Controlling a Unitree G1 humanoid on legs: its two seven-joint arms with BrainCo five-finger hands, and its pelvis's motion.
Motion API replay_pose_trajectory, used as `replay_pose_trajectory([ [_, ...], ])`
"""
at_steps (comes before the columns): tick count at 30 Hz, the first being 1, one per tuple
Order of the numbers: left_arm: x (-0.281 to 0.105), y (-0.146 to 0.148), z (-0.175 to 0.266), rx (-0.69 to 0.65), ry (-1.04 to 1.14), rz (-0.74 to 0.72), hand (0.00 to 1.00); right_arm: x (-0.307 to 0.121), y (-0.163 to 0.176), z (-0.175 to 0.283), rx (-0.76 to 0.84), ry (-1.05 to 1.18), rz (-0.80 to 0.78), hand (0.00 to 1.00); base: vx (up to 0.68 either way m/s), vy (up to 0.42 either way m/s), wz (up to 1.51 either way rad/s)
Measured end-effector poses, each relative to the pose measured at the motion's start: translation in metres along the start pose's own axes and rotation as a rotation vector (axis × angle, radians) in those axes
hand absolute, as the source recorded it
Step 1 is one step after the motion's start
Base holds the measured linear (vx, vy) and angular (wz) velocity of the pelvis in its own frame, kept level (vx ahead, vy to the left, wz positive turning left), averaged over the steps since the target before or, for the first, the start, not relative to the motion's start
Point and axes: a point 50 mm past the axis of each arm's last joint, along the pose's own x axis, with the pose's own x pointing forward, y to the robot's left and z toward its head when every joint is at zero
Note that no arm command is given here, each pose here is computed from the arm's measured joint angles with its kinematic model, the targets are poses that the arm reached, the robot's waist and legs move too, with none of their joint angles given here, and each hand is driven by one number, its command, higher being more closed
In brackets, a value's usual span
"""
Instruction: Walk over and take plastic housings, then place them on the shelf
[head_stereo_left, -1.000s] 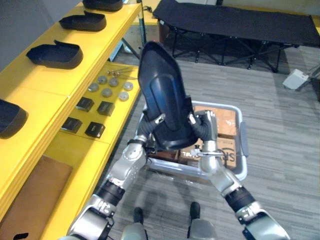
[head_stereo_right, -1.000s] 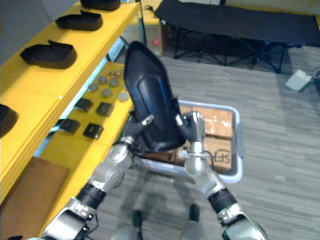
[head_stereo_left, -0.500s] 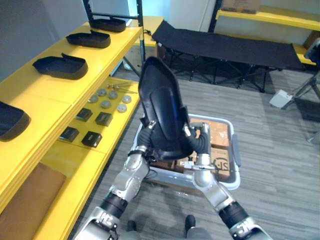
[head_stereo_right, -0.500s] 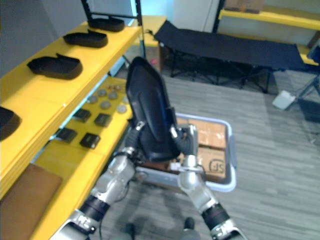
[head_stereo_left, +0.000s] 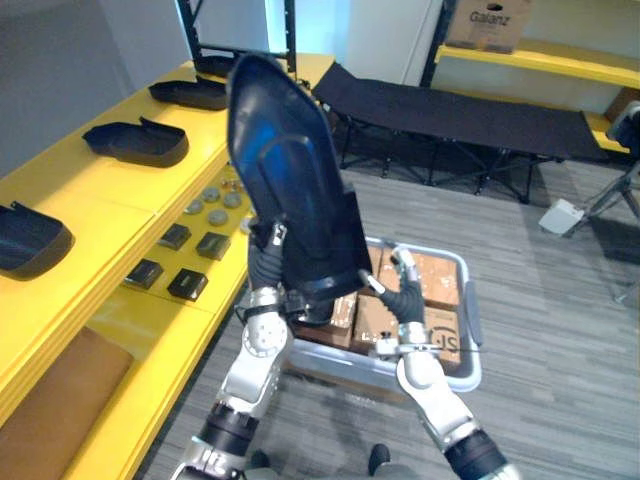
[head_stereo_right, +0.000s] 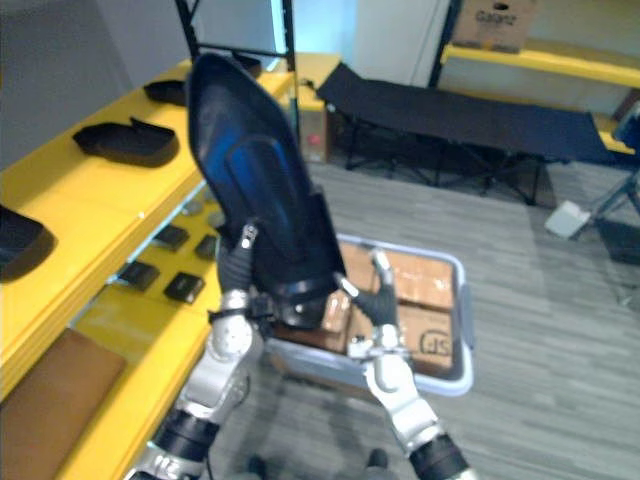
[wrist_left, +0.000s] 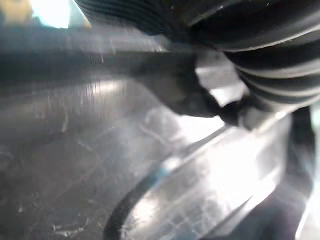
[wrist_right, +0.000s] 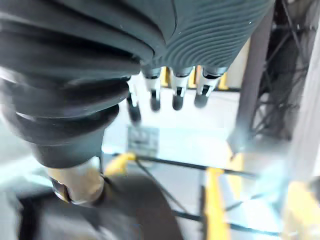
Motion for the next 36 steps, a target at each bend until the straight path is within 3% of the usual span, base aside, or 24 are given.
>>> replay_pose_trajectory([
  [5, -0.011, 0.031, -0.003, 0.167, -0.047, 0.146, 1.0, -0.008, -0.037, 0.018, 0.317, -0.071, -0.036, 0.0, 0.0, 0.005, -0.07],
  [10, -0.023, 0.061, -0.014, 0.259, -0.006, 0.246, 1.0, -0.031, -0.078, 0.028, 0.345, -0.144, -0.159, 0.0, 0.02, 0.004, -0.17],
  [15, -0.052, 0.093, -0.012, 0.139, 0.032, 0.303, 1.0, -0.092, -0.12, 0.001, 0.276, 0.043, -0.39, 0.0, 0.02, -0.002, -0.1],
  [20, -0.065, 0.096, -0.005, 0.057, 0.005, 0.212, 1.0, -0.124, -0.139, -0.022, 0.381, 0.121, -0.573, 0.0, 0.0, 0.002, -0.01],
  [23, -0.069, 0.105, 0.001, 0.057, -0.021, 0.221, 1.0, -0.116, -0.137, -0.024, 0.396, 0.107, -0.544, 0.0, -0.01, 0.0, 0.23],
  [27, -0.069, 0.131, 0.016, 0.075, -0.084, 0.345, 1.0, -0.079, -0.119, -0.035, 0.494, 0.115, -0.406, 0.0, -0.02, -0.011, 0.52],
  [31, -0.073, 0.152, 0.029, 0.098, -0.139, 0.49, 1.0, -0.034, -0.072, -0.041, 0.516, 0.176, -0.147, 0.0, 0.0, -0.022, 0.8],
  [36, -0.099, 0.175, 0.026, 0.094, -0.061, 0.572, 1.0, -0.005, -0.032, -0.039, 0.477, 0.185, -0.002, 0.0, 0.06, -0.036, 0.78],
])
